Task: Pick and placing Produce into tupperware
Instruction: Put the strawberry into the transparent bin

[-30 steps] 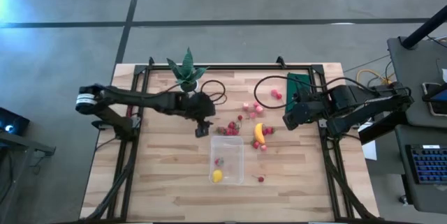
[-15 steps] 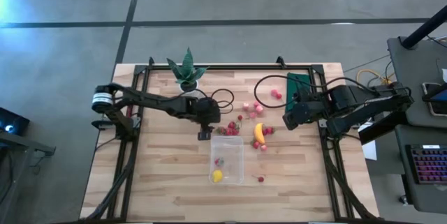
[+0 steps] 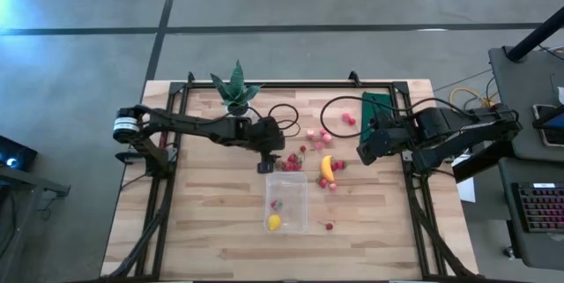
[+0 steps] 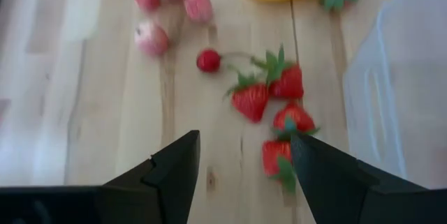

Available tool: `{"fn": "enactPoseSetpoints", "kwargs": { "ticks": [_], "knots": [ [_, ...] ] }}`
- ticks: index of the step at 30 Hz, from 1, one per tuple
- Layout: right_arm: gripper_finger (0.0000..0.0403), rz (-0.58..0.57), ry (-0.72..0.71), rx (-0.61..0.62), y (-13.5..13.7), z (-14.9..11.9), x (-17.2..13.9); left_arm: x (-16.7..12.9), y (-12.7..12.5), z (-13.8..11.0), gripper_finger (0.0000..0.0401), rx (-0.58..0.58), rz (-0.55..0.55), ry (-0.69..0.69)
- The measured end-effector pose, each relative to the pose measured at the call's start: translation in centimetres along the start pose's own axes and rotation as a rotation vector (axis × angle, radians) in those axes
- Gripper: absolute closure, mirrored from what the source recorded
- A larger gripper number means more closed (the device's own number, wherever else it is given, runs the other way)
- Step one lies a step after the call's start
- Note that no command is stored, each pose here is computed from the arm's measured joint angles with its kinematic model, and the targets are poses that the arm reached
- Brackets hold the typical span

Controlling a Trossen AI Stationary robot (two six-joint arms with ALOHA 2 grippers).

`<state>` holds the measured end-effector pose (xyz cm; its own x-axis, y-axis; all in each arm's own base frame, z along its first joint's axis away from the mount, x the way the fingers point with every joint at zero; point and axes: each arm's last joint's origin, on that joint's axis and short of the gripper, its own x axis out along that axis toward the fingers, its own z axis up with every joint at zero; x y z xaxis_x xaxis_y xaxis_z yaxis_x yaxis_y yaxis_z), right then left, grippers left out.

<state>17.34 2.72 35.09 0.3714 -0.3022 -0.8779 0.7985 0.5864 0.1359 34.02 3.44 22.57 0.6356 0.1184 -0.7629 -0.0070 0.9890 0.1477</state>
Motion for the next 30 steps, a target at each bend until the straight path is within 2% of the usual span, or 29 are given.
{"fn": "enactPoseSetpoints", "kwargs": {
  "ticks": [10, 26, 30],
  "knots": [
    [0.0131, 0.006, -0.003, 0.003, 0.1, 0.0, 0.0, -0.6, 0.3, 1.2, 0.0192, -0.003, 0.008, -0.049],
    [0.0131, 0.020, -0.015, 0.009, 0.2, 0.1, 0.0, -0.2, 0.7, 0.4, 0.0192, -0.013, 0.011, 0.006],
    [0.0131, -0.007, -0.069, 0.004, 0.1, 0.3, 0.0, 1.4, 0.4, -0.8, 0.0192, -0.005, -0.023, 0.054]
  ]
}}
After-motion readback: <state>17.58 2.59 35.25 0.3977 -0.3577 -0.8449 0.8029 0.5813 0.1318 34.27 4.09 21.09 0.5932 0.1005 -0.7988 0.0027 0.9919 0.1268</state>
